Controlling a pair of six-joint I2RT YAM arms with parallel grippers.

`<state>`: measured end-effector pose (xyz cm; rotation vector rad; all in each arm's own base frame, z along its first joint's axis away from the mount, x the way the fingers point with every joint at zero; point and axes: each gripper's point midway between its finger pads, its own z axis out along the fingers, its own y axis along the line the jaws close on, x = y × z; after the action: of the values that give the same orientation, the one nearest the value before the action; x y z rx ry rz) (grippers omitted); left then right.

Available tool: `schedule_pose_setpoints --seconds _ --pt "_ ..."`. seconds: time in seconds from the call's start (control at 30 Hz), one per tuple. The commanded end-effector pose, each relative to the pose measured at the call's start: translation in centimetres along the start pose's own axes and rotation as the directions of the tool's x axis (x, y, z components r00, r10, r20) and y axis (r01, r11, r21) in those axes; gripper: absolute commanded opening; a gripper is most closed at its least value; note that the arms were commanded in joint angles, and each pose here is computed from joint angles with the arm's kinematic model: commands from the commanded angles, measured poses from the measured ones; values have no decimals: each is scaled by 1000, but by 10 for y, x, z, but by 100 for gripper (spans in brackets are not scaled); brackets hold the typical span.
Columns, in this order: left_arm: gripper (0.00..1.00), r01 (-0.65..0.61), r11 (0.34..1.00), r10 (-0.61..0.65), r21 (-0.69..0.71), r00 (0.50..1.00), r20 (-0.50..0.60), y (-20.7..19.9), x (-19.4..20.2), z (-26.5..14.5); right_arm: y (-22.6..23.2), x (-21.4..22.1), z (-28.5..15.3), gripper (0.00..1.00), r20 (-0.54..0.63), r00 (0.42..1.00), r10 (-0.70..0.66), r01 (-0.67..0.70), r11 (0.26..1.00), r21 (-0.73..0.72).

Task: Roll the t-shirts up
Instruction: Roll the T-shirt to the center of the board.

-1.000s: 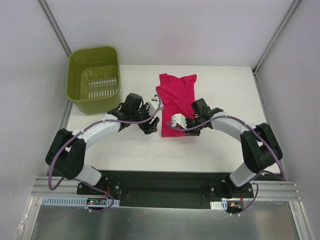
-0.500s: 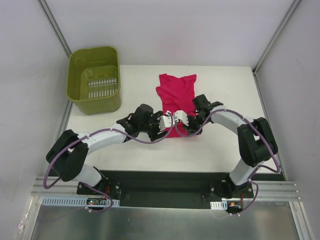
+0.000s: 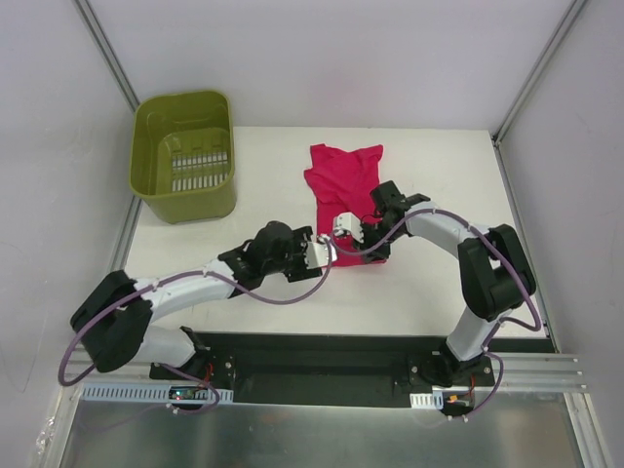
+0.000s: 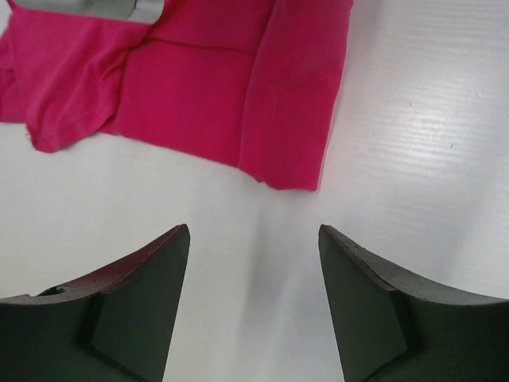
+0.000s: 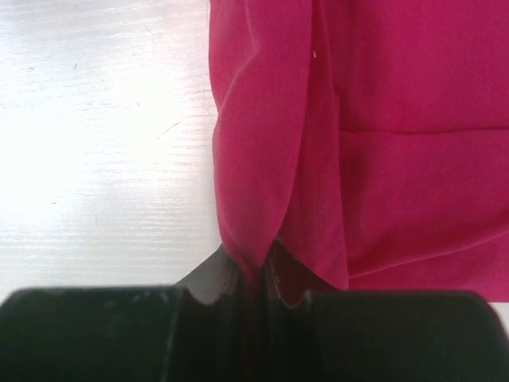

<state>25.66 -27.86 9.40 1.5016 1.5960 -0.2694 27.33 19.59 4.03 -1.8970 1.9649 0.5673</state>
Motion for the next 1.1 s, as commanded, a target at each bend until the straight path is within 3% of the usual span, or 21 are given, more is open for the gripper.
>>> schedule_pose_setpoints --seconds 0.0,0.27,0.4,0.57,0.77,1.07 --pt "66 -170 984 173 -50 984 54 1 -6 -16 -3 -14 -4 4 38 999 29 -28 999 -18" --pt "66 -292 955 296 -48 945 139 9 -32 25 -4 -14 -3 4 32 999 40 -39 999 -29" --pt "66 -251 968 252 -26 960 124 13 -32 47 -3 -14 -3 4 32 999 39 -38 999 -29" --pt "63 -167 980 151 109 979 139 -5 -38 51 -3 -15 -3 4 33 999 39 -38 999 -31" --pt "49 -110 965 88 237 991 99 -25 -29 52 -3 -14 -3 4 31 999 40 -39 999 -34" --pt "40 -35 931 31 364 999 16 -39 -10 64 -5 -14 -2 5 26 999 44 -43 998 -41"
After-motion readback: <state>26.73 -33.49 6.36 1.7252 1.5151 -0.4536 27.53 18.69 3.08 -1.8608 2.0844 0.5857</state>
